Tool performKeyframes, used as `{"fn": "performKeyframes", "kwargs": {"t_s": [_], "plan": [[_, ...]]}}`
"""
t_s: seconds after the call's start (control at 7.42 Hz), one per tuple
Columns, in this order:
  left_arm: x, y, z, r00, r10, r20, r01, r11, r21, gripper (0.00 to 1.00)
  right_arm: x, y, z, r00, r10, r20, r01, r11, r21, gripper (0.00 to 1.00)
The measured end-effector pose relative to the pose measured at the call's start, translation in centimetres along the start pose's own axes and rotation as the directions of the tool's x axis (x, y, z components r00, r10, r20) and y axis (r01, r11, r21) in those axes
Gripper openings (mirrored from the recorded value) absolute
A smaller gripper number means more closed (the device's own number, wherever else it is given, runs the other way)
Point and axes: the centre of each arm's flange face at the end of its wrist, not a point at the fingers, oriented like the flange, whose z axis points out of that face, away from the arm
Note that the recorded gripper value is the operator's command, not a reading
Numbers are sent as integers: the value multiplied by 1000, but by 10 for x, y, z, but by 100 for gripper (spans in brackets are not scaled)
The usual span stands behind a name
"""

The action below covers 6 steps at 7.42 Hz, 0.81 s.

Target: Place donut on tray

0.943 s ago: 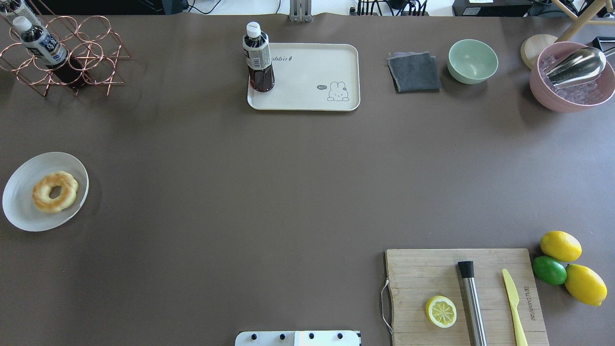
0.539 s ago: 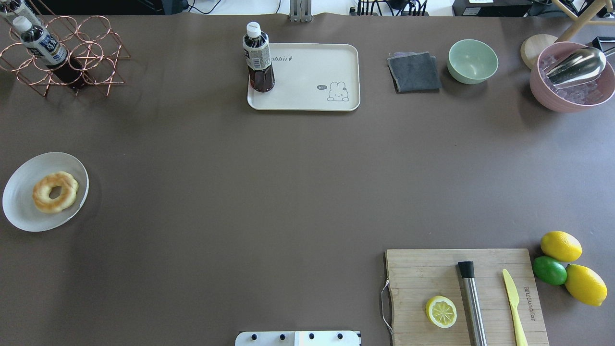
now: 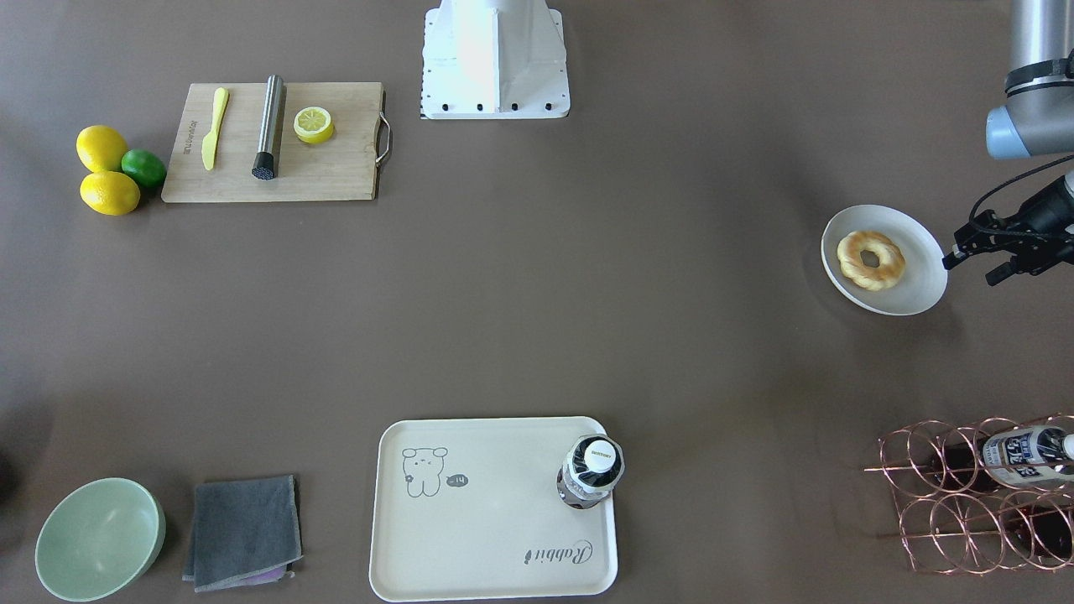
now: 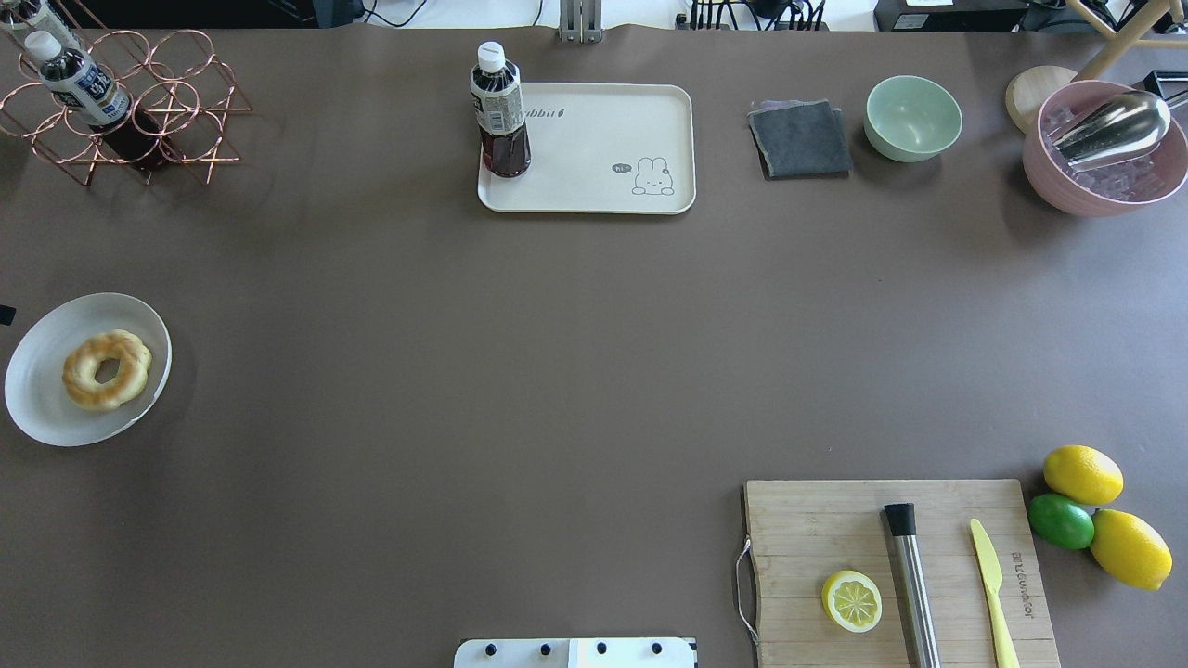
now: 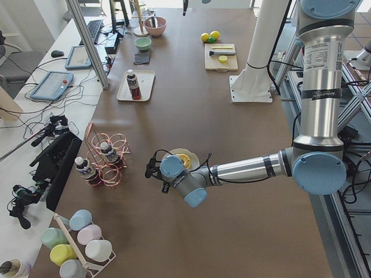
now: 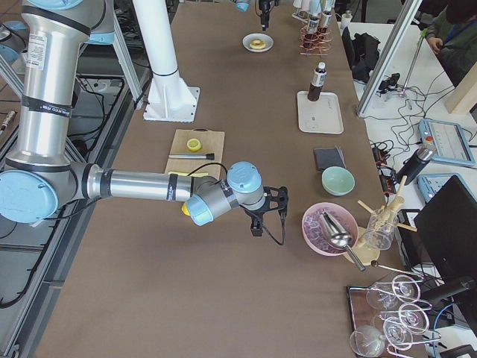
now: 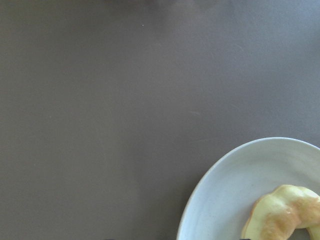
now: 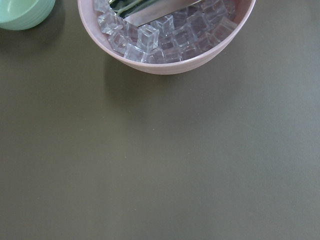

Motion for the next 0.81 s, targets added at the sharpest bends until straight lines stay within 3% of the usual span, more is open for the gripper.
{"fn": "performKeyframes", "kwargs": {"t_s": [0.4, 0.54, 0.67, 0.81], "plan": [[-5, 15, 13, 1000, 7, -12, -7, 1000, -15, 52, -2, 1, 3, 1000, -3, 2, 3, 1000, -6, 99], [-5, 22, 20, 999, 24, -21, -24, 999, -21, 41, -2, 1, 4, 1000, -2, 1, 2, 1000, -7, 99], [-4, 25, 24, 999, 33, -29, -33, 999, -22, 21, -2, 2, 4, 1000, -2, 2, 2, 1000, -9, 99], [-3, 26, 24, 999, 36, -33, -37, 999, -23, 11, -1, 2, 4, 1000, -2, 2, 2, 1000, -9, 99]]}}
